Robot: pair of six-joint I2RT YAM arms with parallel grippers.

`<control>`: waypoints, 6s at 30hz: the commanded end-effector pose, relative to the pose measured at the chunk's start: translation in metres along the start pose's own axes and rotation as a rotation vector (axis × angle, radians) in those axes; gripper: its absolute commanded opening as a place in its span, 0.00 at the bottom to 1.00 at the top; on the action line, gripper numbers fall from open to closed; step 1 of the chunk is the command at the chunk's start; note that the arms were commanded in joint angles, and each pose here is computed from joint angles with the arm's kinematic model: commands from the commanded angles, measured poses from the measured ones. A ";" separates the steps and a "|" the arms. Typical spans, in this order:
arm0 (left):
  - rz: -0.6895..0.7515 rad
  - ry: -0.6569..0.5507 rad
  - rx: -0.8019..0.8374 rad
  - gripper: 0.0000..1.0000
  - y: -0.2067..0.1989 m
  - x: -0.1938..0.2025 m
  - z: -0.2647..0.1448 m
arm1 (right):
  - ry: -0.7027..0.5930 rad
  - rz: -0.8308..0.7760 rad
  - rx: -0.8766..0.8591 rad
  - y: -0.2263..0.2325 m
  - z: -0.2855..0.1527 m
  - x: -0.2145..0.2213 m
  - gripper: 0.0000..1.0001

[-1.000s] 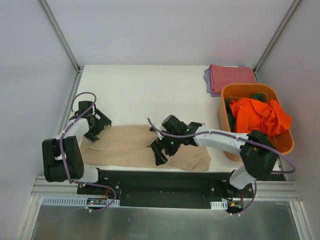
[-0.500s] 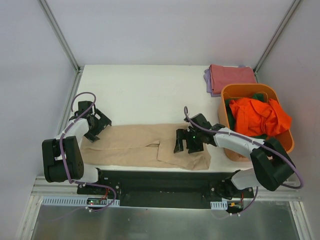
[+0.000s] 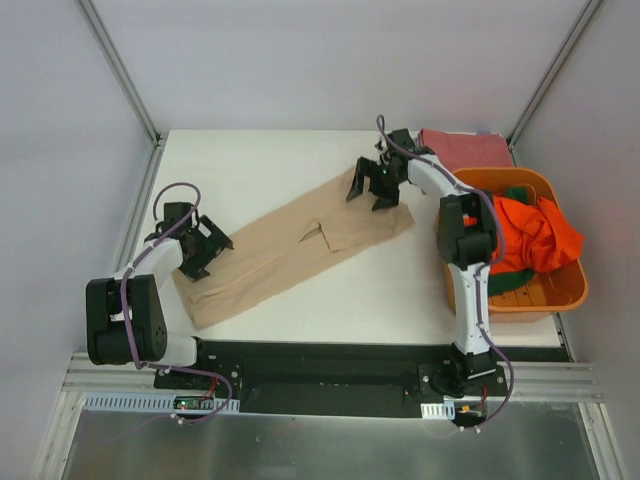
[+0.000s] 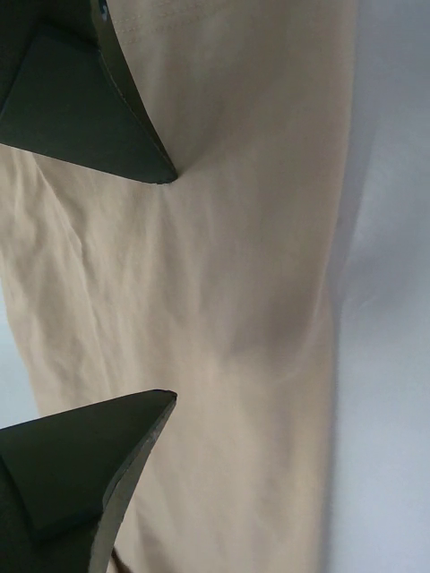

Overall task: Fold and stack the t-shirts
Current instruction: Rotate the tshirt 90 degrees, then grab the bottom of the folded rectangular tshirt with both arms, then fold the folded rectangular tshirt in 1/3 of the way

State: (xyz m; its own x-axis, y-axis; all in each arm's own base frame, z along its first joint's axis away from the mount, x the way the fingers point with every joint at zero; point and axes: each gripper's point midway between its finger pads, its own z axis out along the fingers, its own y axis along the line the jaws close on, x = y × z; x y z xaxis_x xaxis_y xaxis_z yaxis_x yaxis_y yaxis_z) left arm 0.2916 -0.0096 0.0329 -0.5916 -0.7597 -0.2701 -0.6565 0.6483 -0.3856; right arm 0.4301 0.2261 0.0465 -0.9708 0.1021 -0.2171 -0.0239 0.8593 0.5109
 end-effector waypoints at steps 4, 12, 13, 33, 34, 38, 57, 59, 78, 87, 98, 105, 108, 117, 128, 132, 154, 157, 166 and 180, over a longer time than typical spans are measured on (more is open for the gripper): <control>0.083 0.136 0.029 0.99 -0.002 0.059 -0.001 | 0.081 -0.133 0.010 -0.001 0.018 -0.061 0.96; 0.200 0.250 0.077 0.99 0.003 0.128 -0.019 | -0.121 -0.277 -0.050 0.025 -0.008 -0.095 0.96; 0.215 0.259 0.084 0.99 0.004 0.135 -0.023 | -0.138 -0.287 -0.056 0.032 -0.017 -0.101 0.96; 0.556 0.185 0.301 0.99 -0.057 0.145 -0.088 | -0.010 -0.204 0.100 0.058 -0.029 0.064 0.96; 0.592 0.221 0.300 0.99 -0.059 0.155 -0.085 | 0.007 -0.206 0.102 0.059 -0.023 0.071 0.96; 0.675 0.315 0.216 0.99 -0.049 0.178 -0.063 | 0.064 -0.179 0.150 0.047 -0.002 0.076 0.96; 0.784 0.592 0.424 0.99 -0.173 0.304 -0.036 | -0.214 -0.242 -0.146 0.080 0.047 -0.113 0.96; 0.812 0.566 0.464 0.99 -0.186 0.307 -0.045 | -0.246 -0.289 -0.146 0.089 0.030 -0.120 0.96; 0.927 0.236 0.180 0.87 -0.054 0.217 -0.076 | -0.270 -0.253 0.087 0.019 -0.095 0.096 0.96; 0.932 0.289 0.121 0.70 -0.045 0.226 -0.062 | -0.074 -0.295 0.087 0.020 -0.072 0.215 0.98; 0.959 0.393 0.095 0.47 -0.028 0.247 -0.054 | 0.028 -0.243 0.126 0.010 -0.050 0.263 0.81; 0.965 0.411 0.067 0.16 -0.019 0.248 -0.050 | 0.041 -0.209 0.175 -0.007 -0.050 0.275 0.57; 0.968 0.398 0.065 0.00 -0.018 0.246 -0.051 | 0.037 -0.190 0.209 -0.016 -0.050 0.277 0.29; 0.988 0.383 -0.018 0.00 0.010 0.232 -0.061 | 0.042 -0.148 0.279 -0.041 -0.053 0.289 0.01; 0.925 0.453 -0.058 0.00 0.032 0.242 -0.063 | 0.093 -0.185 0.148 -0.028 -0.055 0.306 0.00; 0.865 0.488 0.029 0.00 0.025 0.250 -0.079 | 0.119 -0.202 -0.056 0.006 -0.063 0.317 0.00; 0.651 0.062 0.407 0.00 -0.148 0.141 -0.096 | -0.335 -0.329 -0.115 0.080 -0.106 0.145 0.00; 0.667 0.054 0.418 0.00 -0.175 0.129 -0.088 | -0.380 -0.339 -0.127 0.095 -0.105 0.108 0.00; 0.626 0.027 0.386 0.00 -0.223 0.072 -0.048 | -0.435 -0.297 -0.082 0.092 -0.082 0.027 0.00; 0.620 0.129 0.413 0.00 -0.251 0.041 0.008 | -0.412 -0.244 -0.087 0.079 -0.038 -0.033 0.00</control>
State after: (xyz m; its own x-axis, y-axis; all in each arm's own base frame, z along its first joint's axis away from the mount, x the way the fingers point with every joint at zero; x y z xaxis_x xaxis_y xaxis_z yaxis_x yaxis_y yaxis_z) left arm 0.4225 -0.1995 0.1004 -0.8653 -0.2552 -0.4314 -0.0266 0.8828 -0.4690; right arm 0.4283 0.2620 0.1072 -0.7976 0.0964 -0.5955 -0.2289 0.8649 0.4466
